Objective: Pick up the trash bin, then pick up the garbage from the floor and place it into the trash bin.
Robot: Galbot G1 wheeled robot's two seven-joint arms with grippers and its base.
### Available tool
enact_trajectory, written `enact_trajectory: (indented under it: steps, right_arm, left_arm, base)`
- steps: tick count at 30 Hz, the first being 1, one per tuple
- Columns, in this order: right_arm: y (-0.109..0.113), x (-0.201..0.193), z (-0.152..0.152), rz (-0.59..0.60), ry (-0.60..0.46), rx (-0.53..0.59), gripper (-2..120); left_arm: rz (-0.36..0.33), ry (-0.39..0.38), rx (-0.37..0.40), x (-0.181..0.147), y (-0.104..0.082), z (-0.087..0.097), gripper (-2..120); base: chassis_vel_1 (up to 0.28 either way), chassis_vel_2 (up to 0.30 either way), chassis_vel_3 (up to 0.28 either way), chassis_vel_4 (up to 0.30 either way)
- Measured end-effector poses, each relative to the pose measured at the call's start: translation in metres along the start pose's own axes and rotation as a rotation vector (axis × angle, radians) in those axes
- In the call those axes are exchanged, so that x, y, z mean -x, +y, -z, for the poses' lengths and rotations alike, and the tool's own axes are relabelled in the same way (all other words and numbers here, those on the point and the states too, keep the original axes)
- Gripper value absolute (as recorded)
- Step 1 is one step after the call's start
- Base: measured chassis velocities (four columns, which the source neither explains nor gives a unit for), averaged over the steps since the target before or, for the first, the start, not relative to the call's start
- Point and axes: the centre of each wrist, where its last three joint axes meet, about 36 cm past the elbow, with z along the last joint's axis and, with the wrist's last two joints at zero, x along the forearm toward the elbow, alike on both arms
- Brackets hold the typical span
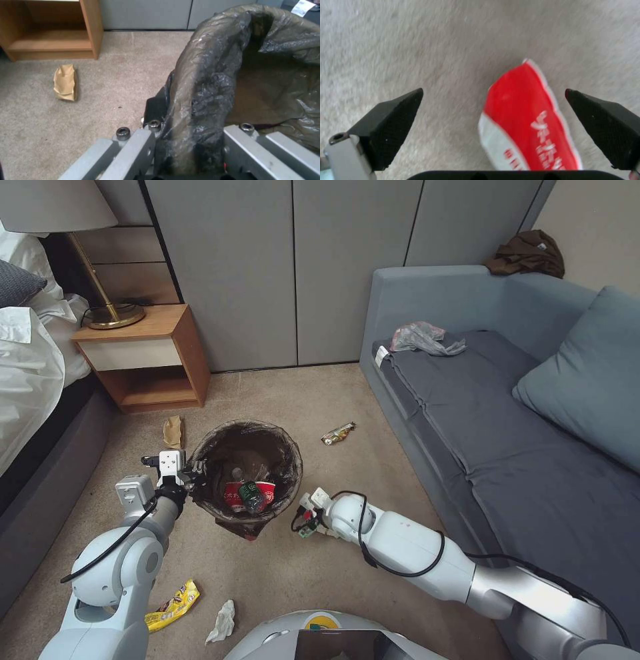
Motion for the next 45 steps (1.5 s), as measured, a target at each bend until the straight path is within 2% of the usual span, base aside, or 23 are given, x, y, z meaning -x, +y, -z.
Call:
enact_trajectory:
  steps: [4, 12, 21, 24, 25, 28, 34, 37, 38, 40, 41, 43, 44, 45]
  right_arm:
    - [0.005, 0.005, -0.019, 0.005, 0.035, 0.013, 100]
    - [-0.004, 0.006, -0.054, -0.007, 0.085, 0.072, 100]
    - [-0.008, 0.005, -0.074, -0.022, 0.11, 0.112, 100]
    - [-0.01, 0.003, -0.08, -0.029, 0.116, 0.115, 89]
    - [-0.01, 0.003, -0.08, -0.029, 0.116, 0.115, 89]
    - [-0.011, 0.002, -0.082, -0.034, 0.117, 0.116, 73]
    - [-0.013, 0.001, -0.081, -0.039, 0.114, 0.117, 59]
    - [-0.015, 0.001, -0.078, -0.04, 0.11, 0.119, 42]
    - [-0.015, 0.001, -0.078, -0.04, 0.11, 0.119, 42]
    - [-0.015, 0.001, -0.076, -0.038, 0.108, 0.119, 32]
    - [-0.015, 0.001, -0.076, -0.038, 0.108, 0.119, 32]
    - [-0.016, 0.001, -0.075, -0.039, 0.106, 0.119, 21]
    - [-0.016, 0.001, -0.075, -0.039, 0.106, 0.119, 21]
    - [-0.016, 0.001, -0.074, -0.041, 0.106, 0.118, 15]
  left_arm:
    - [0.003, 0.0, 0.001, 0.001, 0.001, 0.0, 5]
    - [0.005, -0.002, 0.001, 0.001, 0.002, -0.001, 5]
    - [0.005, -0.004, 0.004, 0.002, 0.001, -0.001, 5]
    - [0.005, -0.004, 0.005, 0.002, 0.001, -0.001, 5]
    - [0.005, -0.004, 0.005, 0.002, 0.001, -0.001, 5]
    - [0.004, -0.003, 0.006, 0.002, 0.001, -0.001, 5]
    - [0.003, -0.005, 0.006, 0.002, 0.001, -0.001, 5]
    - [0.002, -0.006, 0.005, 0.002, 0.001, -0.002, 5]
    - [0.002, -0.006, 0.005, 0.002, 0.001, -0.002, 5]
    - [0.002, -0.005, 0.004, 0.002, 0.0, -0.002, 5]
    - [0.002, -0.005, 0.004, 0.002, 0.0, -0.002, 5]
    - [0.001, -0.004, 0.003, 0.003, 0.0, -0.003, 5]
    - [0.001, -0.004, 0.003, 0.003, 0.0, -0.003, 5]
    - [0.001, -0.004, 0.003, 0.003, 0.0, -0.003, 5]
  base:
    - [0.0, 0.0, 0.0, 0.0]
    - [0.0, 0.0, 0.0, 0.0]
    - [0.0, 0.0, 0.0, 0.0]
    - [0.0, 0.0, 0.0, 0.0]
    - [0.0, 0.0, 0.0, 0.0]
    - [0.0, 0.0, 0.0, 0.0]
    - [0.0, 0.0, 0.0, 0.0]
    - [0.0, 0.0, 0.0, 0.0]
    - [0.0, 0.0, 0.0, 0.0]
    - [0.0, 0.0, 0.0, 0.0]
    - [0.0, 0.0, 0.0, 0.0]
    - [0.0, 0.0, 0.0, 0.0]
    - [0.0, 0.0, 0.0, 0.0]
    - [0.0, 0.0, 0.0, 0.0]
